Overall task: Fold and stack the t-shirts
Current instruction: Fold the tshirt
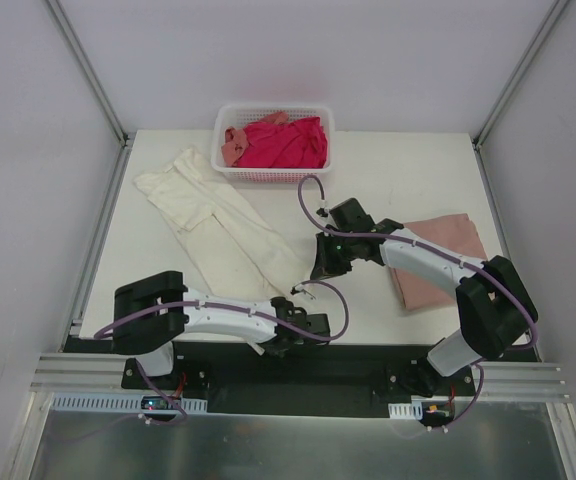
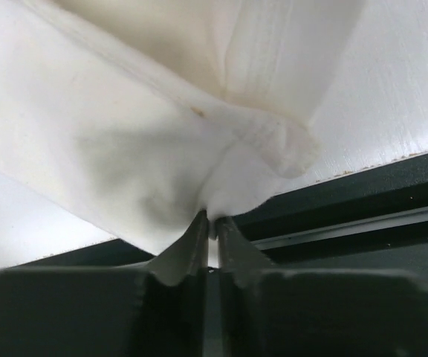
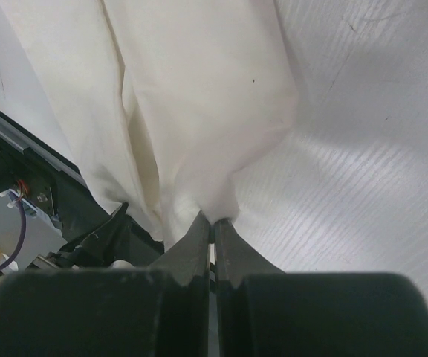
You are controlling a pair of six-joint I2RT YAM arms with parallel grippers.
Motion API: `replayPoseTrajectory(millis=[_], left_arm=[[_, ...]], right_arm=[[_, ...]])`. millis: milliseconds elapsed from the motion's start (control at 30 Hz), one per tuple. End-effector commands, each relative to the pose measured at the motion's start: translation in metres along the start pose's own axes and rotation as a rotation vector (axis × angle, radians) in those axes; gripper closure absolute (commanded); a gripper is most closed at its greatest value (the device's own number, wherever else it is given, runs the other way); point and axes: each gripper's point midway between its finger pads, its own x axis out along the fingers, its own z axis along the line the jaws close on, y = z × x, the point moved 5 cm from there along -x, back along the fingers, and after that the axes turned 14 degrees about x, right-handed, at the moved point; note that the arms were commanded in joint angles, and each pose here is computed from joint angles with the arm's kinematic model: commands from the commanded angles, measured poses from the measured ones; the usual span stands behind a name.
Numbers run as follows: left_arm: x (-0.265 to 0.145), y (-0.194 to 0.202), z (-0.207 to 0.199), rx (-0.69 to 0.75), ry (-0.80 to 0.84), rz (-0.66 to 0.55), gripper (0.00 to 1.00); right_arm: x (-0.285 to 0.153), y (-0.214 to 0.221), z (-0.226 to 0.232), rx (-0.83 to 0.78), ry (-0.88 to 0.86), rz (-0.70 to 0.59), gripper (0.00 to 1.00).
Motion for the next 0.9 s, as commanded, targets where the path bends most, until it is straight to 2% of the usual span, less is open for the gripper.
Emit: replayPoseTrajectory(millis=[0,167,300,500,633,767,867], left_arm=[[0.011,0.008,0.015,-0.031,-0.16,0.044,1.0],[-0.009,-0.002,0.027,-0.093,-0.181,-0.019,1.0],[-0.039,-0.012,0.048,-0.186,-0.157,-0.145,1.0],[-0.05,-0.006,0.092,-0.356,-0.192,-0.148,1.0],[-0.052,-0.008,0.126,-0.522,-0.241,-0.161,1.0],[-0.051,-0.01,0.155,-0.624,-0.327,-0.182,1.0],[-0.047,-0.004,0.178,-0.735,-0.369,-0.154,1.0]], right_arm=[[-0.007,-0.007,0.007,-0.018,-0.02,-0.024,0.99],[-0.009,-0.006,0.006,-0.04,-0.026,-0.033,0.99],[-0.015,-0.007,0.015,-0.093,-0.055,-0.05,0.99],[-0.017,-0.018,0.046,-0.17,-0.089,-0.09,0.99],[-0.022,-0.045,0.077,-0.188,-0.118,-0.178,0.99],[-0.023,-0.085,0.112,-0.225,-0.145,-0.285,0.99],[-0.005,-0.103,0.121,-0.24,-0.143,-0.293,0.99]])
